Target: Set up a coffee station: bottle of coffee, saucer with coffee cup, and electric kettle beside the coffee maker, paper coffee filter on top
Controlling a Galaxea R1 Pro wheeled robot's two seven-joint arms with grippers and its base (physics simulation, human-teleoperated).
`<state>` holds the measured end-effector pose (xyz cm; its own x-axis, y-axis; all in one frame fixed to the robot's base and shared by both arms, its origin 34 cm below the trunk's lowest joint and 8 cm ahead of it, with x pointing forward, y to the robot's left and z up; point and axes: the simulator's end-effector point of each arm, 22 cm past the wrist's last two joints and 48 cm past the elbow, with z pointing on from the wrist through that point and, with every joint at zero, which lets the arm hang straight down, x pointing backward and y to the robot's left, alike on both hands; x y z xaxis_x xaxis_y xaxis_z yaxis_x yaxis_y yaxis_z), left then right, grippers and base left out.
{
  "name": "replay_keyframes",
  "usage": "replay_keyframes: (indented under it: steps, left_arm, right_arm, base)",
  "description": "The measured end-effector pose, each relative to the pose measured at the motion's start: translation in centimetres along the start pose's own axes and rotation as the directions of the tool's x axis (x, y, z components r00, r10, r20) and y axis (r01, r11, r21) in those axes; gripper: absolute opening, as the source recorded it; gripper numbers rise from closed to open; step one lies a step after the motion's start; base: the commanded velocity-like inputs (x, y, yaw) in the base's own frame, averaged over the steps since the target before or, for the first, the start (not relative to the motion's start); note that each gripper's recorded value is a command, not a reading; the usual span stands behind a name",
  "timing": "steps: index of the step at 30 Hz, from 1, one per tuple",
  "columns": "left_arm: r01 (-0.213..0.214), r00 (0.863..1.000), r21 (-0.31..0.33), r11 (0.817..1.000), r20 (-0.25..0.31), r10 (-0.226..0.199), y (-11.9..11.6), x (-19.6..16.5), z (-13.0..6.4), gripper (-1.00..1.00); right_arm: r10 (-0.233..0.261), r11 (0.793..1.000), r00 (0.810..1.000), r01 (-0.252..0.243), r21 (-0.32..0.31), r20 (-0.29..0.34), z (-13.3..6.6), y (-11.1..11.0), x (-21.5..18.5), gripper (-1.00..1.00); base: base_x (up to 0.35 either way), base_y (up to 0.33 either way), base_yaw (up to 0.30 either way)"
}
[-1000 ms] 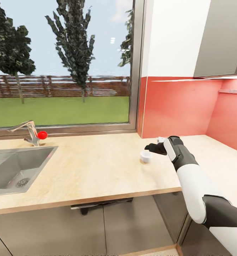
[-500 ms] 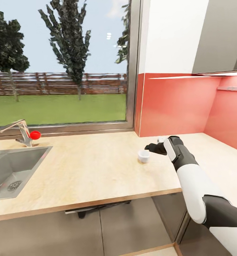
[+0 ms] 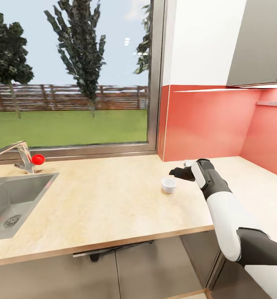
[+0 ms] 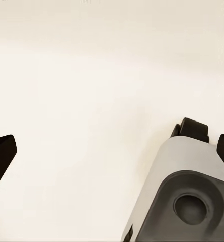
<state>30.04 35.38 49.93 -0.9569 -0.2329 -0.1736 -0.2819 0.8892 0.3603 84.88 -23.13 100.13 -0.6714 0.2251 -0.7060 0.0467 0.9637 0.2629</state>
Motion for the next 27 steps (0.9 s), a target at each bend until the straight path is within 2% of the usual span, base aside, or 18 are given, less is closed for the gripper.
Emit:
replay_keyframes:
  steps: [7,21,27]
  left_arm:
    - [-0.001,1.000,0.000,1.000,-0.002,0.001,0.0,0.0,0.0,1.00]
    - [-0.009,1.000,-0.005,1.000,-0.021,0.009,-0.7,1.3,2.4,1.00]
    - [-0.013,0.999,-0.007,1.000,-0.029,0.013,-1.0,1.8,3.4,1.00]
  right_arm:
    - [0.001,1.000,1.000,-0.001,0.001,-0.003,0.2,-0.1,0.2,1.00]
    - [0.005,1.000,1.000,-0.004,0.007,-0.024,2.9,-1.2,2.7,1.00]
    - [0.006,1.000,0.999,-0.006,0.010,-0.034,4.1,-1.6,3.9,1.00]
  base:
    - [0.020,0.000,0.000]
    - [0.000,0.000,0.000]
    - [0.000,0.000,0.101]
